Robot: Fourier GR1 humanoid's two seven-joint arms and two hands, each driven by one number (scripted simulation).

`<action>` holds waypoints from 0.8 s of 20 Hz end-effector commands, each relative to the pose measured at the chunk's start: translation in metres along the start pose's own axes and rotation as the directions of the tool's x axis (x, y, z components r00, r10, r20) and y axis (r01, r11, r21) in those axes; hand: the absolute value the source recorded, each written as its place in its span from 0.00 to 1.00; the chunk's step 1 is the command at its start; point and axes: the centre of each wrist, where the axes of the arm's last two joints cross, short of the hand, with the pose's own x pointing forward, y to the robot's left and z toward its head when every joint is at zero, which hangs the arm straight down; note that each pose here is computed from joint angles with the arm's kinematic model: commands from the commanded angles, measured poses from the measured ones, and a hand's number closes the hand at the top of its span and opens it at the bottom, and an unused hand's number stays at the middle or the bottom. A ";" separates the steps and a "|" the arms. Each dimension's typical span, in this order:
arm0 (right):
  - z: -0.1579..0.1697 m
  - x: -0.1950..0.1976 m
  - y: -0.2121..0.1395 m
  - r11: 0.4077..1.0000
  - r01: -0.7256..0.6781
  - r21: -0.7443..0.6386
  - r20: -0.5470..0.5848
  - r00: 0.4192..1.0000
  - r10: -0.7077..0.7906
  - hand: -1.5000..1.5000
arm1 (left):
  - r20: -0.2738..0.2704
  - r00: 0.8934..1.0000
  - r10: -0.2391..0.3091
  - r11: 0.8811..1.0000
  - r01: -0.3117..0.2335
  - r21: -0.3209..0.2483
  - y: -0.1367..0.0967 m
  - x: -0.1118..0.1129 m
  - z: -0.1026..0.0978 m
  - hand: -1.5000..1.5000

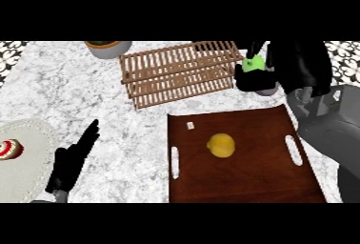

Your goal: Pick the eggplant from the tray and place it in the tiered shelf

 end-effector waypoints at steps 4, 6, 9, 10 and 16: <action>-0.002 0.013 -0.040 0.992 -0.004 -0.122 -0.082 0.997 -0.006 1.00 | 0.037 0.999 -0.026 0.998 0.028 -0.063 -0.009 0.001 -0.015 0.50; -0.032 0.029 -0.060 0.992 -0.010 -0.122 -0.122 0.992 -0.005 1.00 | 0.029 0.999 -0.023 0.998 0.025 -0.060 -0.020 0.006 -0.007 0.50; -0.054 0.001 -0.038 0.989 0.012 -0.144 -0.121 0.992 -0.030 1.00 | 0.033 0.999 -0.020 0.998 0.021 -0.060 -0.021 0.016 -0.013 0.50; -0.063 0.018 -0.058 0.990 0.005 -0.143 -0.128 0.991 -0.024 1.00 | 0.039 0.999 -0.012 0.998 0.015 -0.059 -0.006 0.026 -0.021 0.50; -0.102 0.022 -0.030 0.995 -0.046 -0.091 -0.102 0.994 0.037 1.00 | 0.051 0.998 -0.022 0.997 0.025 -0.073 -0.026 0.031 -0.012 0.50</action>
